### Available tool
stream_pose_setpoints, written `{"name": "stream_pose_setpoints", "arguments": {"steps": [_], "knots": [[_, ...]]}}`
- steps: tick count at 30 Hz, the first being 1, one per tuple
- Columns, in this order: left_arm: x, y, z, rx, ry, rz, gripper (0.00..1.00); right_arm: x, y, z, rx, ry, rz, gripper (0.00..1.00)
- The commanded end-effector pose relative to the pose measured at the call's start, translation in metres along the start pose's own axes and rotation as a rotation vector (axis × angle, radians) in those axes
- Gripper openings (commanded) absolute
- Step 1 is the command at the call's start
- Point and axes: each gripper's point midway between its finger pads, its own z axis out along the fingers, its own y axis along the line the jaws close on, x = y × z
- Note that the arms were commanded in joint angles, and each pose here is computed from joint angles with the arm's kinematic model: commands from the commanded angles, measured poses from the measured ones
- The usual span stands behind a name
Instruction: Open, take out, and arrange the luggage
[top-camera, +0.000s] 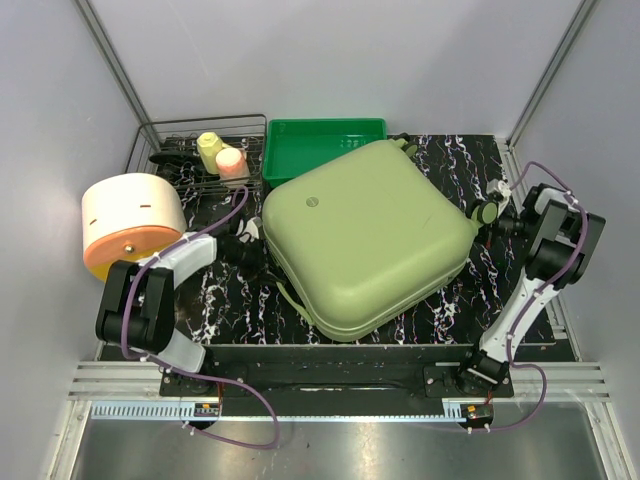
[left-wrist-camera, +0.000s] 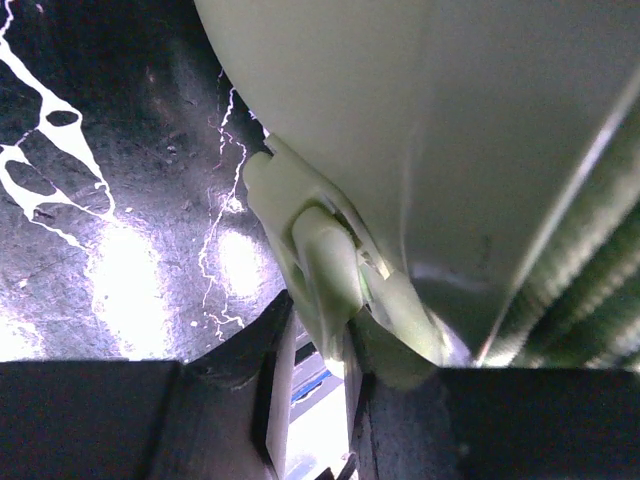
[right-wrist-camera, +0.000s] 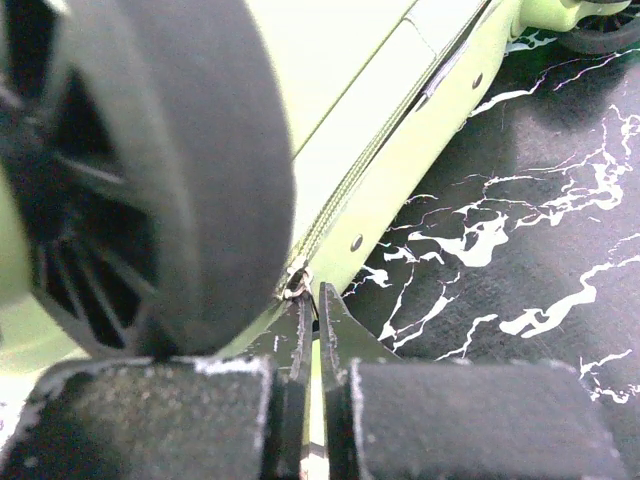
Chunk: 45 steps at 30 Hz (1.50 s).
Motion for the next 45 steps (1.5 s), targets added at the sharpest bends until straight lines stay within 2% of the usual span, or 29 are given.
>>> {"name": "stream_pose_setpoints", "arguments": {"steps": [1, 10, 15, 20, 22, 23, 24, 25, 28, 29, 30, 32, 33, 36, 37, 38, 41, 43, 45], "knots": [[-0.04, 0.031, 0.009, -0.134, -0.13, 0.149, 0.0, -0.082, -0.043, 0.04, 0.109, -0.308, -0.513, 0.0], [-0.037, 0.03, 0.008, -0.139, -0.132, 0.168, 0.0, -0.091, -0.062, 0.039, 0.119, -0.336, -0.502, 0.0], [-0.036, 0.021, 0.004, -0.12, -0.15, 0.202, 0.0, -0.095, -0.057, 0.041, 0.093, -0.34, -0.411, 0.0], [-0.03, 0.001, -0.002, -0.096, -0.182, 0.309, 0.0, -0.105, -0.053, 0.014, 0.113, -0.307, -0.341, 0.02], [-0.025, -0.007, -0.002, -0.094, -0.184, 0.354, 0.0, -0.108, -0.051, 0.003, 0.117, -0.28, -0.331, 0.09], [-0.023, -0.009, -0.002, -0.088, -0.184, 0.36, 0.0, -0.101, -0.048, 0.0, 0.104, -0.23, -0.329, 0.2], [-0.023, -0.013, -0.004, -0.08, -0.187, 0.37, 0.0, -0.105, -0.044, -0.004, 0.105, -0.214, -0.345, 0.45], [-0.021, -0.014, -0.004, -0.077, -0.188, 0.383, 0.01, -0.105, -0.042, -0.007, 0.103, -0.199, -0.326, 0.53], [-0.018, -0.018, -0.009, -0.076, -0.187, 0.432, 0.1, -0.109, -0.044, -0.027, 0.119, -0.13, -0.292, 0.97], [-0.016, -0.02, -0.01, -0.071, -0.183, 0.445, 0.15, -0.109, -0.046, -0.037, 0.134, -0.101, -0.279, 0.99], [-0.013, -0.022, -0.012, -0.068, -0.177, 0.457, 0.3, -0.109, -0.05, -0.044, 0.145, -0.082, -0.259, 1.0], [-0.013, -0.026, -0.018, -0.068, -0.186, 0.471, 0.44, -0.115, -0.059, -0.057, 0.181, -0.033, -0.196, 1.0], [-0.011, -0.026, -0.021, -0.072, -0.192, 0.47, 0.58, -0.115, -0.064, -0.063, 0.206, -0.004, -0.157, 1.0], [-0.01, -0.03, -0.038, -0.032, -0.254, 0.447, 0.73, -0.117, -0.09, -0.068, 0.369, 0.073, 0.123, 1.0], [-0.012, -0.023, -0.043, -0.034, -0.28, 0.401, 0.81, -0.119, -0.092, -0.066, 0.389, 0.099, 0.114, 1.0], [-0.012, -0.025, -0.055, -0.019, -0.327, 0.402, 0.82, -0.118, -0.092, -0.065, 0.414, 0.136, 0.142, 1.0], [-0.019, -0.02, -0.079, -0.004, -0.423, 0.368, 0.85, -0.126, -0.085, -0.042, 0.387, 0.122, 0.281, 1.0], [-0.022, -0.024, -0.089, 0.034, -0.462, 0.352, 0.87, -0.127, -0.075, -0.023, 0.333, 0.136, 0.287, 1.0], [-0.028, -0.038, -0.097, 0.085, -0.505, 0.372, 0.88, -0.116, -0.062, -0.009, 0.273, 0.177, 0.22, 1.0]]}}
